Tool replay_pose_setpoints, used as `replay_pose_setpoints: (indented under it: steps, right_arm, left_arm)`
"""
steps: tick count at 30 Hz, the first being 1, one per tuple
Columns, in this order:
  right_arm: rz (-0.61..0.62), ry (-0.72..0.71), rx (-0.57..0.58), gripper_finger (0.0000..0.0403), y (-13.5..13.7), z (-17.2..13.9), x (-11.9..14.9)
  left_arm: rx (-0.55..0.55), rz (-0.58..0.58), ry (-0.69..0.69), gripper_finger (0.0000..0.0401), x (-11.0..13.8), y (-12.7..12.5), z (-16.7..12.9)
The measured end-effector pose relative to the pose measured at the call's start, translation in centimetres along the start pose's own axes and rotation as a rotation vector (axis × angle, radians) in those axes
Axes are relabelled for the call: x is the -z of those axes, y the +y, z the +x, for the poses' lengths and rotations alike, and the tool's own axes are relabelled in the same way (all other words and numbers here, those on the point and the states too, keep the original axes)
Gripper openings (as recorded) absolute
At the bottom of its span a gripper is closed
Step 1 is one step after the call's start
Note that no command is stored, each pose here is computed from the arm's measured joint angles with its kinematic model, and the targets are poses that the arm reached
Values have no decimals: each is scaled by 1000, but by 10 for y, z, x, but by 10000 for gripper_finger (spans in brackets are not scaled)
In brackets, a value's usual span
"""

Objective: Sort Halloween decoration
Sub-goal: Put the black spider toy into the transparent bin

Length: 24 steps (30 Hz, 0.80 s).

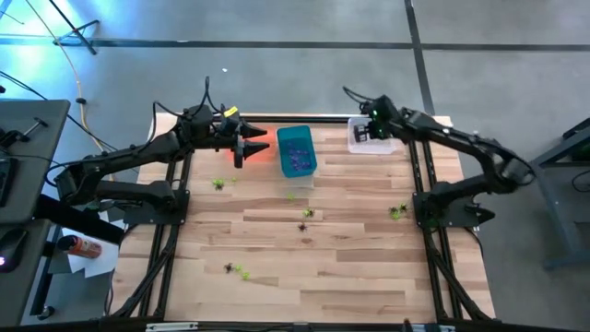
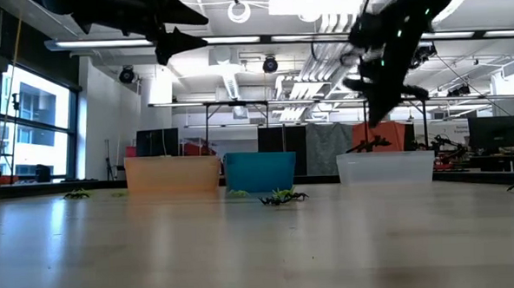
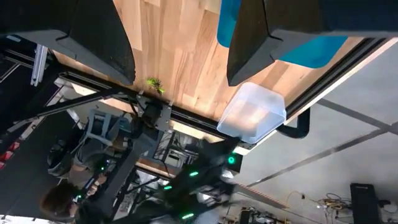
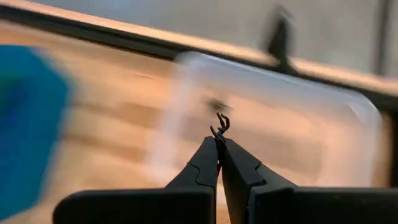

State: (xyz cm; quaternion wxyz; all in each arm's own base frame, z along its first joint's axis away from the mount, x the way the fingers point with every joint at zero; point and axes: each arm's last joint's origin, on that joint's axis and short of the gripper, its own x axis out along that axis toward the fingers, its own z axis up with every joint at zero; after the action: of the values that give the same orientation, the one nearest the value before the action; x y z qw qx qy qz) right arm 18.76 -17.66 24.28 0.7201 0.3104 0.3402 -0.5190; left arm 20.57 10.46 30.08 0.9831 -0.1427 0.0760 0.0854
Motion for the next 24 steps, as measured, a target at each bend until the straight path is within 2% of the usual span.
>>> replay_pose_setpoints:
  steps: [4, 7, 12, 17, 24]
  right_arm:
    - [122, 127, 53, 0, -18, 39, -7]
    - [129, 227, 97, 0, -24, 64, -1]
    - [106, 268, 134, 0, -22, 95, 5]
    - [131, 273, 142, 0, -20, 113, 8]
    - [133, 277, 153, 0, -20, 121, 10]
  left_arm:
    - [0, -41, 0, 241, 0, 0, 0]
    - [0, -52, 0, 241, 0, 0, 0]
    - [-7, -52, -2, 241, 0, 0, 0]
    - [-6, -47, -17, 241, -2, 0, 0]
    - [-4, -64, -24, 241, -2, 0, 0]
